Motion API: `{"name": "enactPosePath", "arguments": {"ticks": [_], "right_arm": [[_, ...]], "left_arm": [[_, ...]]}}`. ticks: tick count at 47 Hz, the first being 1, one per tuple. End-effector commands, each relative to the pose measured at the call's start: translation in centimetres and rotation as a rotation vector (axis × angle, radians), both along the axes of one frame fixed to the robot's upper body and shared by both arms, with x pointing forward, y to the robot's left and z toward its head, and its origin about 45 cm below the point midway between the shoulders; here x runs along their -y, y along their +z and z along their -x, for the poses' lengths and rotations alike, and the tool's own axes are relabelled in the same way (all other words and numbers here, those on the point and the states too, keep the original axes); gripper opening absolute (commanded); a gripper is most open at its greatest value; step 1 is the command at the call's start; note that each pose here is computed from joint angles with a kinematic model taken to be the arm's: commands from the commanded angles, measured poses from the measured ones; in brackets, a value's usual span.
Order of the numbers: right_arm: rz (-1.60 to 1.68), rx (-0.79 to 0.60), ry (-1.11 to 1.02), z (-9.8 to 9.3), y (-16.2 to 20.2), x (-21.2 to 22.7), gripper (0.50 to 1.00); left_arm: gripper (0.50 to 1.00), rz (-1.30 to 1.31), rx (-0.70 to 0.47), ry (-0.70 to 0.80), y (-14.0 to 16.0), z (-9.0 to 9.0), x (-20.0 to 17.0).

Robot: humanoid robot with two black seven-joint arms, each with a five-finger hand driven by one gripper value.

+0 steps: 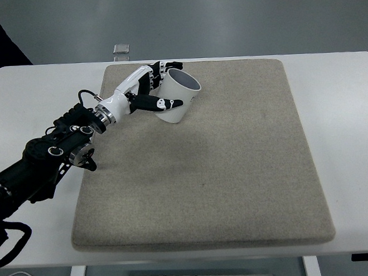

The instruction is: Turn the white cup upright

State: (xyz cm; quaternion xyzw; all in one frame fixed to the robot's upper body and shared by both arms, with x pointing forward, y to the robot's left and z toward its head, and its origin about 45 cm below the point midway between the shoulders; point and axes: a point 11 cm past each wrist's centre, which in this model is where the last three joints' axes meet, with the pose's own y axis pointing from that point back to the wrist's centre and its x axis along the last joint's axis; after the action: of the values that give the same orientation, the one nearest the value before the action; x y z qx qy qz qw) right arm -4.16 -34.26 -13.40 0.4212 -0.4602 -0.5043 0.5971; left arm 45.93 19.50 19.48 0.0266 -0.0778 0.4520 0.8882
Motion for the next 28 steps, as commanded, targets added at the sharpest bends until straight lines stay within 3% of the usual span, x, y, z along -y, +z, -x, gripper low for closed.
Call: {"name": "enactPosePath", "arguments": {"ticks": [1,28], "right_arm": [[0.000,0.000,0.000,0.0,0.0,0.0,0.930],[0.000,0.000,0.000,0.0,0.0,0.0,0.930]], "left_arm": [[1.000,0.004,-0.001,-0.006,0.1,0.1,0.0],[1.000,0.024,0.033,-0.013,1.8,-0.1,-0.9]]}}
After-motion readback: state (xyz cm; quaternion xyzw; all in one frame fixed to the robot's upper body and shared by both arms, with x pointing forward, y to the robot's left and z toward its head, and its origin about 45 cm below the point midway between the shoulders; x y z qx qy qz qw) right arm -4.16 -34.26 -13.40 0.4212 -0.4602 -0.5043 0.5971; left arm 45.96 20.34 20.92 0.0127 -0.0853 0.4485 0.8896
